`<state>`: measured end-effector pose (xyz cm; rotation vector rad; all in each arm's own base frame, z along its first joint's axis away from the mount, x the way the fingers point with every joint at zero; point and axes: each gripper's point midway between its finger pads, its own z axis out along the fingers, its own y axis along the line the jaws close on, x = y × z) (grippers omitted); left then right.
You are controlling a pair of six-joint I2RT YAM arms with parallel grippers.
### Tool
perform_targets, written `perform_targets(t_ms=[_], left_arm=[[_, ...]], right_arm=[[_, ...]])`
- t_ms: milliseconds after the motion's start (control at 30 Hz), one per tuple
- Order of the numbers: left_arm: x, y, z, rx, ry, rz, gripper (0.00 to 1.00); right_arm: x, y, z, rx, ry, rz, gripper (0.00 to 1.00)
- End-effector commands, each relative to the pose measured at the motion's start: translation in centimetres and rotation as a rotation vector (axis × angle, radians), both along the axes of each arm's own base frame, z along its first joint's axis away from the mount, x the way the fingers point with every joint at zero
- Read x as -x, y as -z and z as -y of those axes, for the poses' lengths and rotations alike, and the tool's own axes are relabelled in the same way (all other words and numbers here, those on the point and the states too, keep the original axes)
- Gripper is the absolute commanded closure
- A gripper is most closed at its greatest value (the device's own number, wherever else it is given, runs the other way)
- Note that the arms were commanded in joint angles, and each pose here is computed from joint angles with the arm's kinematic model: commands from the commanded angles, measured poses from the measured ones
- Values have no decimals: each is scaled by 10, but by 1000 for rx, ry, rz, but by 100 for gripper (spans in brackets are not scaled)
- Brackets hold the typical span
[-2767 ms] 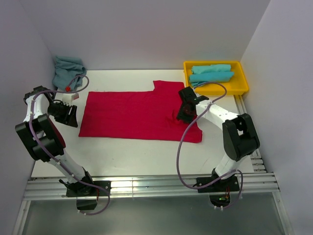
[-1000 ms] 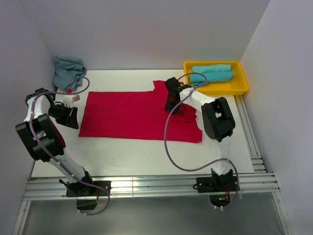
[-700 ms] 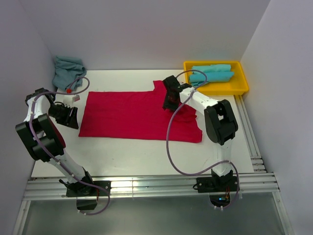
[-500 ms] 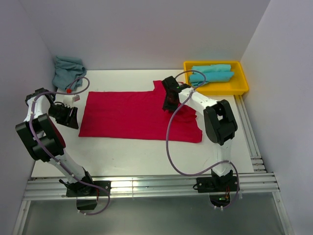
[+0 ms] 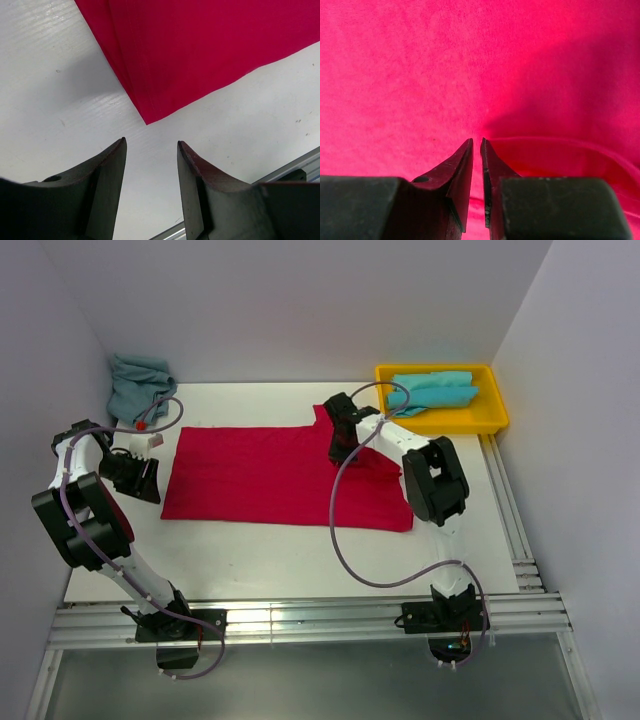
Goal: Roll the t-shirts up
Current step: Fold the tshirt
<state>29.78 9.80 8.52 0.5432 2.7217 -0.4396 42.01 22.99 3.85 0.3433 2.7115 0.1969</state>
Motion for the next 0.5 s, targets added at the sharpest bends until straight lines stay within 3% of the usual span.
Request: perform_targets(t_ms=[0, 267, 467], left_arm=[[0, -7, 4, 16, 6, 22, 50], [2, -5, 4, 14, 4, 17, 50], [3, -4, 6, 22, 7, 14, 49]], right_arm=[[-7, -2, -4, 13, -28, 10, 81], [-18, 7, -7, 36, -56, 18, 79], [-29, -4, 0, 82, -59, 69, 57]])
